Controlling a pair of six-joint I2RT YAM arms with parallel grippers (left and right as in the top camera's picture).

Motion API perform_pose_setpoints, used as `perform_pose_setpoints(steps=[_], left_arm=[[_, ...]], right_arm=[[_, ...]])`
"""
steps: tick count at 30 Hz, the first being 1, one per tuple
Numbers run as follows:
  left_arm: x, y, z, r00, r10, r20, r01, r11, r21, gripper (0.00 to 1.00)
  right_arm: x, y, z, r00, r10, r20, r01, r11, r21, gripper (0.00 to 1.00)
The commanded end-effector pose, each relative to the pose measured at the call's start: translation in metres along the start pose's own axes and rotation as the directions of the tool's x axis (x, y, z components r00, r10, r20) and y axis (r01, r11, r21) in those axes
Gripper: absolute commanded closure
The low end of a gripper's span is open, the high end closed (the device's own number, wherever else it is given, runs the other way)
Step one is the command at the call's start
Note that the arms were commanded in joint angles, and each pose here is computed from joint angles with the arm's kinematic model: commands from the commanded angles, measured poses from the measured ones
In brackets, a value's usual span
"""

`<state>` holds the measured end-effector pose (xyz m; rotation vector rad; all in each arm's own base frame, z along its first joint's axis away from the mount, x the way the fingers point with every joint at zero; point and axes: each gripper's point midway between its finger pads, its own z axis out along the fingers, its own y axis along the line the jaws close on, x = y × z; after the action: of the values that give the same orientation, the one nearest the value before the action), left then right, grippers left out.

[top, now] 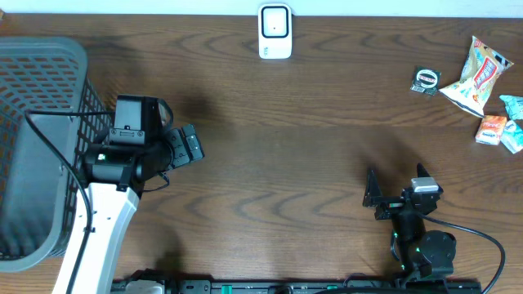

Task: Scan the item barcode

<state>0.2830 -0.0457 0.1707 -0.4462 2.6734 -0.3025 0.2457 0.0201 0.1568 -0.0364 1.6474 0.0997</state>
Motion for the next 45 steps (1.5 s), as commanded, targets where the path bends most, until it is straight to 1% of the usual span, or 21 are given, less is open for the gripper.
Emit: perform_pose_setpoints(steps=[1, 5, 10, 16, 22, 25, 30, 34, 38, 45], left_arm=[[0.011, 0.005, 0.009, 0.999, 0.005, -0.043, -0.006, 1.0, -0.014, 0.02], [0.025, 0.014, 0.016, 0.998, 0.002, -0.061, -0.004, 1.0, -0.031, 0.02], [0.033, 0.019, 0.015, 1.0, 0.011, -0.007, -0.011, 1.0, -0.014, 0.02], [0.04, 0.022, 0.013, 0.988, 0.044, 0.147, -0.052, 0.997, 0.056, 0.02], [0.046, 0.024, 0.009, 0.96, 0.073, 0.27, -0.105, 0.989, 0.106, 0.02], [0.05, 0.017, 0.01, 0.938, 0.137, 0.317, -0.19, 0.971, 0.144, 0.02], [0.05, 0.001, 0.013, 0.872, 0.212, 0.441, -0.327, 0.923, 0.205, 0.02], [0.049, -0.009, 0.015, 0.819, 0.216, 0.531, -0.384, 0.894, 0.229, 0.02], [0.055, -0.016, 0.016, 0.778, 0.217, 0.59, -0.433, 0.865, 0.253, 0.02], [0.064, -0.017, 0.015, 0.734, 0.202, 0.649, -0.467, 0.843, 0.265, 0.02]], right_arm=[[0.0, -0.002, 0.0, 1.0, 0.014, 0.001, -0.014, 1.0, 0.01, 0.01], [0.0, -0.003, 0.0, 1.0, 0.014, 0.001, -0.014, 1.0, 0.011, 0.01], [0.0, -0.002, 0.0, 1.0, 0.014, 0.001, -0.014, 1.0, 0.01, 0.01], [0.0, -0.003, 0.0, 1.0, 0.014, 0.001, -0.014, 1.0, 0.011, 0.01], [0.0, -0.002, 0.0, 1.0, 0.014, 0.001, -0.014, 1.0, 0.01, 0.01], [0.0, -0.003, 0.0, 1.0, 0.014, 0.001, -0.014, 1.0, 0.011, 0.01], [0.0, -0.003, 0.0, 1.0, 0.014, 0.001, -0.014, 1.0, 0.011, 0.01], [0.0, -0.002, 0.0, 1.0, 0.014, 0.001, -0.014, 1.0, 0.01, 0.01], [0.0, -0.002, 0.0, 1.0, 0.014, 0.001, -0.014, 1.0, 0.01, 0.01], [0.0, -0.003, 0.0, 1.0, 0.014, 0.001, -0.014, 1.0, 0.011, 0.01]])
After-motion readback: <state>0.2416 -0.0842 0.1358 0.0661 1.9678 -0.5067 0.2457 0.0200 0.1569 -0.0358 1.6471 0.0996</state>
